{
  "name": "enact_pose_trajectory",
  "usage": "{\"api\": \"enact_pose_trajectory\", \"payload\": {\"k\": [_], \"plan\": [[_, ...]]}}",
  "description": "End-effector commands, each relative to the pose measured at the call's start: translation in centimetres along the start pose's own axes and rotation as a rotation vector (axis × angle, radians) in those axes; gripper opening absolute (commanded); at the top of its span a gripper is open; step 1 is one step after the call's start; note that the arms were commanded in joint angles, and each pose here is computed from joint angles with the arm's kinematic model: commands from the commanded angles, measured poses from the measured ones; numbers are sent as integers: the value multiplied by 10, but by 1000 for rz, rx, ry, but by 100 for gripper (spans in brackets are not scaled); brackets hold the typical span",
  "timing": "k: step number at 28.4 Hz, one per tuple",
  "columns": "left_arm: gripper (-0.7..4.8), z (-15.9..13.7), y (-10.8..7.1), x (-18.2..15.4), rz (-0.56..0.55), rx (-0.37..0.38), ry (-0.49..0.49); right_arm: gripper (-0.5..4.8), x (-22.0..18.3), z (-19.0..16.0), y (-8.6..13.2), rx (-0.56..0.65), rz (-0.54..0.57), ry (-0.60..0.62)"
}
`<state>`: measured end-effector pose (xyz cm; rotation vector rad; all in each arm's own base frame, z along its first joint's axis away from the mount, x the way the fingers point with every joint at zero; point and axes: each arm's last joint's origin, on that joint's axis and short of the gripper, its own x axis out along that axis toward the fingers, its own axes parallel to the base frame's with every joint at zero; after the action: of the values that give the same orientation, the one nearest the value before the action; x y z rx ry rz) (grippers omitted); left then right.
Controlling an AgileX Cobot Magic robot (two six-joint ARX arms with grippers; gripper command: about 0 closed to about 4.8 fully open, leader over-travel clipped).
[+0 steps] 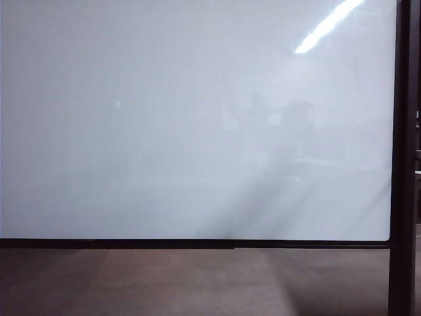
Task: Reach to the right to find the marker pen, pick it up, and write the number 2 on the whiteboard.
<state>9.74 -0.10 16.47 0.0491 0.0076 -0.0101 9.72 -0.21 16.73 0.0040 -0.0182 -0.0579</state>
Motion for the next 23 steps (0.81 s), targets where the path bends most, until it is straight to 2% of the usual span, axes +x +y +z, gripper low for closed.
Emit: {"api": "enact_pose_trajectory", "payload": {"k": [1, 9, 11, 13, 16, 23], "plan": [[-5, 2, 0, 0, 0, 0, -13, -1, 0, 0, 0, 4, -1, -9], [-5, 3, 0, 0, 1, -2, -17, -2, -1, 5, 0, 5, 0, -22], [-5, 9, 1, -1, 27, -43, -34, -2, -3, 18, 0, 7, -1, -59], [-5, 21, 2, -4, 33, -82, -68, -2, -8, 36, -1, 11, -34, -96], [-5, 47, 3, -12, 33, -88, -116, -2, -16, 61, -2, 16, -60, -149], [-5, 104, 5, -9, 11, -84, -88, -2, -14, 106, -2, 18, -60, -173]]}}
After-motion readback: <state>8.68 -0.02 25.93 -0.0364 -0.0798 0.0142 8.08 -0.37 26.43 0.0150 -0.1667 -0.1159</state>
